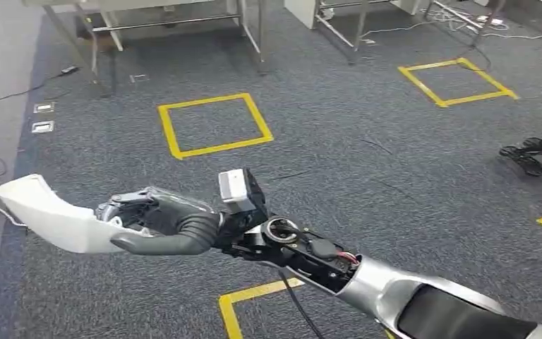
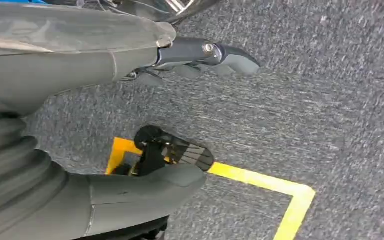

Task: Take the parts from the cabinet and place them on the table.

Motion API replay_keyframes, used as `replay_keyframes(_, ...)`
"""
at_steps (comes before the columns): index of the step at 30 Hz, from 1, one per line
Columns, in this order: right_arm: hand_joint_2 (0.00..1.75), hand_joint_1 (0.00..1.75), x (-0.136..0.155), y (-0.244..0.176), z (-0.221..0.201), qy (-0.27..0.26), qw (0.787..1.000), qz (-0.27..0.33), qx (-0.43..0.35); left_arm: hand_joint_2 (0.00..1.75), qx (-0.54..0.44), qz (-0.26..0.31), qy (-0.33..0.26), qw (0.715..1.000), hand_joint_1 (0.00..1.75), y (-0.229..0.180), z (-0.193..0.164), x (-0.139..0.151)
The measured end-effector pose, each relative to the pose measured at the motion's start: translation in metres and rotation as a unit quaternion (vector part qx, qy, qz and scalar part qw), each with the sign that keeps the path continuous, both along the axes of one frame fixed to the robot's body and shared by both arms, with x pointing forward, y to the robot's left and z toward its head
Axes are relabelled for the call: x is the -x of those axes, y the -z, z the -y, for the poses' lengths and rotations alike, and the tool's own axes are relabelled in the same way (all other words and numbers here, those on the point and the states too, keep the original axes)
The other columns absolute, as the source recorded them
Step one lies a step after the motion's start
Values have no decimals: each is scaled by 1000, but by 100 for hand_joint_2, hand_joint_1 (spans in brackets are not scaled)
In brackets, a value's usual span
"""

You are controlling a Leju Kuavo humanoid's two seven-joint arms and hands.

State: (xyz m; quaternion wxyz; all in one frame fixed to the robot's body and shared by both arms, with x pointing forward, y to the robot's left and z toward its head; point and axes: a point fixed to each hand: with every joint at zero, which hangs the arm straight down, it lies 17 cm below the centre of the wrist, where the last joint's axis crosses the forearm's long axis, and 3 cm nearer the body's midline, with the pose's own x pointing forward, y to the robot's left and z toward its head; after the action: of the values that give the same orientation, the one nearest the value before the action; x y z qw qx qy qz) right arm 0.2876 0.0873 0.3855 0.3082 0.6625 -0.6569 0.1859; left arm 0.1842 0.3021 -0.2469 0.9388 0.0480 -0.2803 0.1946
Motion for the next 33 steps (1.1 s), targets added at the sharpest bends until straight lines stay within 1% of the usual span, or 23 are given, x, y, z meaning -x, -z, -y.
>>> replay_keyframes(7,175,175,3,5,-5,1,1000,7,18,175,-1,-1,0,1000,0,0,-1,1)
replay_keyframes(24,175,175,5,3,-3,-6,1000,9,10,175,0,1,-3,1000,0,0,-3,1)
replay_keyframes(33,175,175,1,2,-3,4,1000,4,8,175,-3,-1,-5,1000,0,0,-4,1)
